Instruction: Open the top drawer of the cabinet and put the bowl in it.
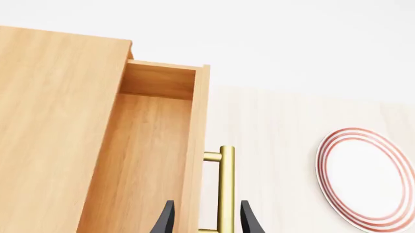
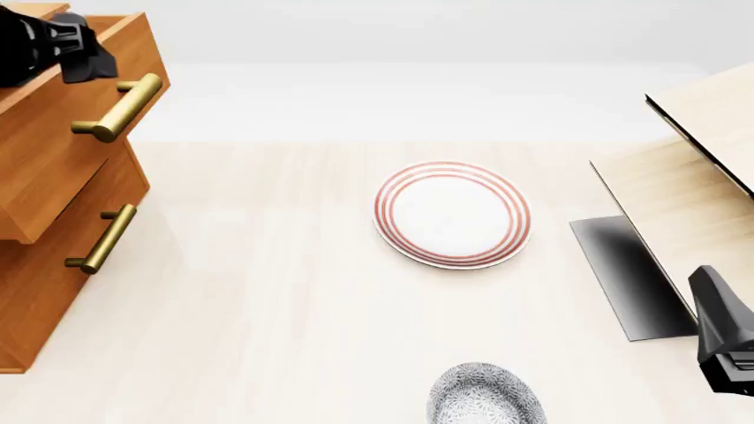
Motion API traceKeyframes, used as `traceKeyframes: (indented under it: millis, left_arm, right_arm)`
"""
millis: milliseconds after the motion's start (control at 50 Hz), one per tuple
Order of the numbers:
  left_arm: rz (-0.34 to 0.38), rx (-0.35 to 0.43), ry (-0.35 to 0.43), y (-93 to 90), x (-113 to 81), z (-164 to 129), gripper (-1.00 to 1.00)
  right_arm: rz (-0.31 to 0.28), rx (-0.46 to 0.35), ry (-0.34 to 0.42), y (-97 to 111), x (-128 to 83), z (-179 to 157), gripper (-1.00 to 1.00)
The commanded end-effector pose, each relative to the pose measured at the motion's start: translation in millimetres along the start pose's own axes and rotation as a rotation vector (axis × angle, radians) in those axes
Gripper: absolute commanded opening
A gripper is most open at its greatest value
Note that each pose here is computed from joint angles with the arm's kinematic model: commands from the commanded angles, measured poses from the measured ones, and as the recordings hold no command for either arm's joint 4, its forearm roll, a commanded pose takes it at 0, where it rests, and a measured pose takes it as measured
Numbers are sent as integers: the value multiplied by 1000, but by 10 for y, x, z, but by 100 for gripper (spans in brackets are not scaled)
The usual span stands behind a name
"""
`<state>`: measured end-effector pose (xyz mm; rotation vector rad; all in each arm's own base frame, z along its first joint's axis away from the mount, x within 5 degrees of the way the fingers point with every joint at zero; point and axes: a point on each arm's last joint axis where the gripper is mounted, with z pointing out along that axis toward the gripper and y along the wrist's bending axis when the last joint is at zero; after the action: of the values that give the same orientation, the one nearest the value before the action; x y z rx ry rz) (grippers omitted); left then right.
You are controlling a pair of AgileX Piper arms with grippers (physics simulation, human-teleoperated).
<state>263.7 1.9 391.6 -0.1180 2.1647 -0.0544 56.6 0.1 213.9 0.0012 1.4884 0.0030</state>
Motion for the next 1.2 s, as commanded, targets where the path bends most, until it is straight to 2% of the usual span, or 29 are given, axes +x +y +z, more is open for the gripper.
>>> traceKeyframes:
  millis: [20, 420, 500, 800, 940, 1200]
  left_arm:
    - [0, 5, 14, -21, 22, 120, 100]
    - [13, 17, 43, -68, 72, 306, 100]
    - [44, 42, 44, -156, 59, 300, 100]
    - [99, 77, 73, -288, 78, 328, 100]
    - [109, 112, 77, -420, 89, 337, 100]
    - [119, 145, 70, -535, 71, 288, 100]
  right_arm:
    - [-1, 0, -1, 0, 0, -1, 100]
    - [-1, 0, -1, 0, 0, -1, 100]
    - [-1, 1, -1, 0, 0, -1, 100]
    - [-1, 0, -1, 0, 0, -1, 100]
    - [-1, 0, -1, 0, 0, -1, 100]
    - [-1, 0, -1, 0, 0, -1, 100]
